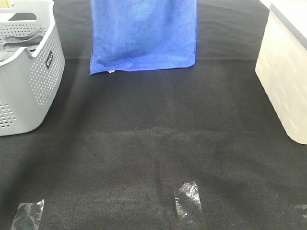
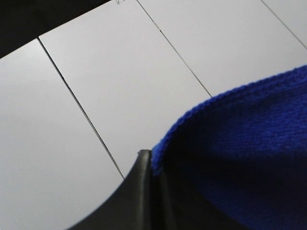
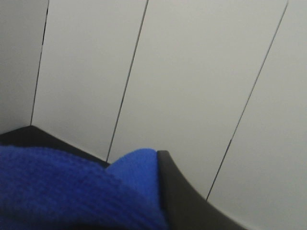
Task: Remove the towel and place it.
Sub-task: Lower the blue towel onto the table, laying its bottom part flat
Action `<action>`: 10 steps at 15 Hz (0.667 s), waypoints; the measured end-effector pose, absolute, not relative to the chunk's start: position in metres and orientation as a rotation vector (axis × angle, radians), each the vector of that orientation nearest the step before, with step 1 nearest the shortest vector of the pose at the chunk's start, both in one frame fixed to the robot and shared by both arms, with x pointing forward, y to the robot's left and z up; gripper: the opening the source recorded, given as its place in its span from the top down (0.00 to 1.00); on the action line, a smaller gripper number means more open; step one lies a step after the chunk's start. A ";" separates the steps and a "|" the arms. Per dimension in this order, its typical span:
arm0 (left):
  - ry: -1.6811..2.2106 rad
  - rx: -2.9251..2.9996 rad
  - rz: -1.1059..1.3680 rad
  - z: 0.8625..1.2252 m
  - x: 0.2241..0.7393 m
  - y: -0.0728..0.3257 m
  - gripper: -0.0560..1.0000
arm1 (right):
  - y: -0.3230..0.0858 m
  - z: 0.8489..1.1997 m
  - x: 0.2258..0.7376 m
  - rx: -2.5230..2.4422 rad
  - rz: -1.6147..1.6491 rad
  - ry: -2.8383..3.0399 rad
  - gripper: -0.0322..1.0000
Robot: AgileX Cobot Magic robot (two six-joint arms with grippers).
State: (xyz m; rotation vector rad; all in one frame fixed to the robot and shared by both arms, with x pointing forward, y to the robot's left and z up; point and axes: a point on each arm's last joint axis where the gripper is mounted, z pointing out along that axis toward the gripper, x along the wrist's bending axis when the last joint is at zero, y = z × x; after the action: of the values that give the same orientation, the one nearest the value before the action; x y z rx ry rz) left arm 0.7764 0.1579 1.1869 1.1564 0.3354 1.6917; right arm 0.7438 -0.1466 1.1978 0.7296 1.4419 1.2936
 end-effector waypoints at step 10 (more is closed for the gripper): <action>1.111 1.873 0.956 1.145 0.747 0.136 0.95 | -0.155 1.177 0.710 1.077 1.013 1.986 0.94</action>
State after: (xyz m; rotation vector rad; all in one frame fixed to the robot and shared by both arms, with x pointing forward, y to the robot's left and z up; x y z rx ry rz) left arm 0.7467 0.1364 1.1451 1.8731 1.1114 0.9558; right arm 0.7100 -0.1550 1.1769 1.0773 1.9861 1.0134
